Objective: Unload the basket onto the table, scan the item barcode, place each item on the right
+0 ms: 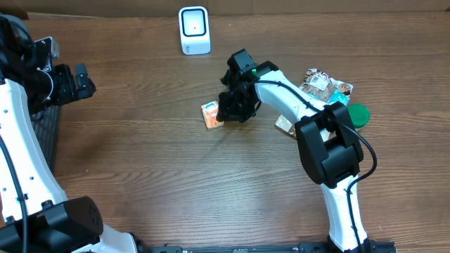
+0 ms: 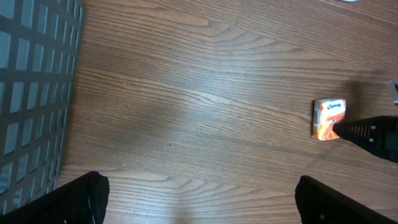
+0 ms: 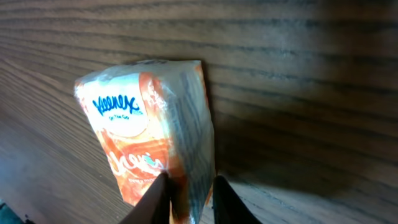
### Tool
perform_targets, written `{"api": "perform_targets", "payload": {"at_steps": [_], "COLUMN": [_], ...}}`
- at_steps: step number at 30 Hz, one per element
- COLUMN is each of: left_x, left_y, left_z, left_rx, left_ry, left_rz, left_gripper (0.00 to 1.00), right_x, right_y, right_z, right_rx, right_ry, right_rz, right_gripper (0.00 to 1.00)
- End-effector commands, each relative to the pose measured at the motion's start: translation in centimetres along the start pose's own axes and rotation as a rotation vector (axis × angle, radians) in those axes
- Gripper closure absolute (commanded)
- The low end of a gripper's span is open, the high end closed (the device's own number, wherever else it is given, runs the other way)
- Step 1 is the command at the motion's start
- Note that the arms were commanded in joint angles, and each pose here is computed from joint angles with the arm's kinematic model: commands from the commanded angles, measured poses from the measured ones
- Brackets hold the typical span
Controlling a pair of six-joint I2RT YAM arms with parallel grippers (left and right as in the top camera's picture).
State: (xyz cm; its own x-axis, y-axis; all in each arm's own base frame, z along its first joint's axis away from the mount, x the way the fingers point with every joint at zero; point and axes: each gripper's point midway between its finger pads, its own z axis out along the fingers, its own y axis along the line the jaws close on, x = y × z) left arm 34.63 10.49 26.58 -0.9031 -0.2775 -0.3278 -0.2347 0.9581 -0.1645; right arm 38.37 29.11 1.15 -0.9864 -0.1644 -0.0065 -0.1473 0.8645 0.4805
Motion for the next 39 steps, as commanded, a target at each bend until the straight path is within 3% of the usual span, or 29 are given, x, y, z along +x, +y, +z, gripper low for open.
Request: {"api": "perform_targets", "payload": {"at_steps": [1, 4, 12, 18, 29, 39], "left_x": [-0.1, -0.1, -0.1, -0.1, -0.1, -0.1], "left_y": [0.0, 0.0, 0.0, 0.0, 0.0, 0.0], "left_z": [0.0, 0.0, 0.0, 0.0, 0.0, 0.0], "left_rx": [0.001, 0.001, 0.001, 0.001, 0.001, 0.001], "left_ry": [-0.003, -0.003, -0.003, -0.003, -0.003, -0.003], "left_rz": [0.019, 0.019, 0.019, 0.019, 0.019, 0.019], "left_gripper": [0.01, 0.0, 0.01, 0.01, 0.0, 0.0], "right_x": [0.7, 1.0, 1.1, 0.4, 1.1, 0.5], "right_y": [0.2, 0.3, 3.8, 8.5, 10.7, 9.9], "right_z": [-0.1, 0.0, -2.6, -11.1, -23.0, -23.6], "right_rx": [-0.012, -0.024, -0.215, -0.55, -1.086, -1.086], "right_ry": [0.01, 0.02, 0.051, 0.017, 0.042, 0.073], "right_rz": [0.018, 0.021, 0.02, -0.019, -0.117, -0.02], "right_gripper": [0.85, 0.95, 0.96, 0.96, 0.96, 0.96]}}
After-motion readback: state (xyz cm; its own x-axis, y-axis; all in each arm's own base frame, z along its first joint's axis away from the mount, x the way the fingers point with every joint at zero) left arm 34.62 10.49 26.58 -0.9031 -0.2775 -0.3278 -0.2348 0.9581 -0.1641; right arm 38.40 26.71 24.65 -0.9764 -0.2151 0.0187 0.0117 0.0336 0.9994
